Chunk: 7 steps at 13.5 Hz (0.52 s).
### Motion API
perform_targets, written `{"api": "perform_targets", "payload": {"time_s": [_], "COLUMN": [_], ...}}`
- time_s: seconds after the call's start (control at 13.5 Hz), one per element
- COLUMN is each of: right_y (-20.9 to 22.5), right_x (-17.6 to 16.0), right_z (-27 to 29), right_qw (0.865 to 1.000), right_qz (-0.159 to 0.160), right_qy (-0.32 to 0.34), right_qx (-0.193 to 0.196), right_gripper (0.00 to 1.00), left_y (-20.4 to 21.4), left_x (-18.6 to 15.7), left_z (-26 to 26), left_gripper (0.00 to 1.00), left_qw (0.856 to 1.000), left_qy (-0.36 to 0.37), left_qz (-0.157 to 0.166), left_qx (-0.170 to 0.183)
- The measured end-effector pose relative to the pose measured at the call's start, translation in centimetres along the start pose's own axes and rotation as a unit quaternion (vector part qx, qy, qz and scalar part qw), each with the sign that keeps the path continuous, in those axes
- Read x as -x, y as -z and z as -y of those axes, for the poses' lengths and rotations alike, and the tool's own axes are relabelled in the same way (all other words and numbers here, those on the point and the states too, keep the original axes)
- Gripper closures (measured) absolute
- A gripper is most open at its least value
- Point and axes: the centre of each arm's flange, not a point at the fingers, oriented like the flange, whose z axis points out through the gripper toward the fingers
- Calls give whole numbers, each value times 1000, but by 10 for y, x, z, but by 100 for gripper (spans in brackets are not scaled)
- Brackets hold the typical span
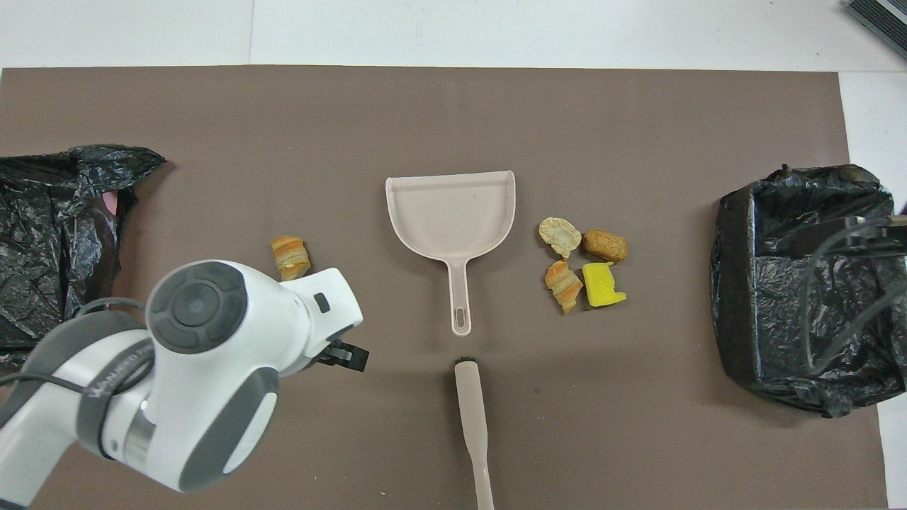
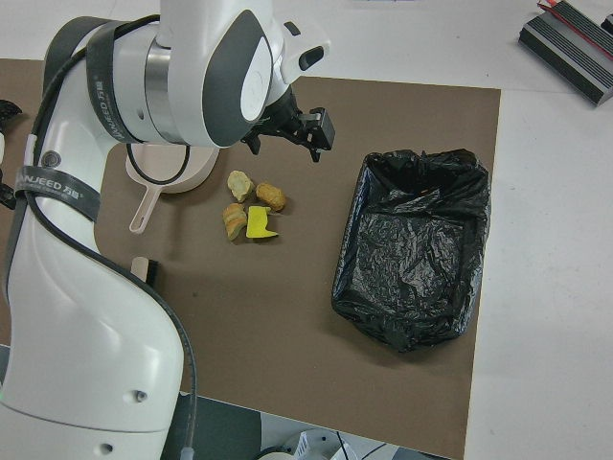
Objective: Sweep and dump trash in bin
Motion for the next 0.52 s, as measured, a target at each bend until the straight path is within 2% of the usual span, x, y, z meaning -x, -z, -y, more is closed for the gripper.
{"api": "perform_targets", "payload": {"time_s": [0.22, 0.52], "right_y": [-57, -84], "right_x": [-21, -33], "right_z": [27, 58], "right_qw": [999, 998], "right_qz": [26, 34], "right_qy": [22, 47], "right_qx": [3, 5], "right_gripper": [0, 0], "left_y": [-38, -83], "left_x": [25, 76], "left_z": [-72, -171], "left_gripper": [0, 0], "left_qw": [1000, 997], "left_qy": [27, 79], "left_qz": [-4, -20], "left_qx": [8, 14]}}
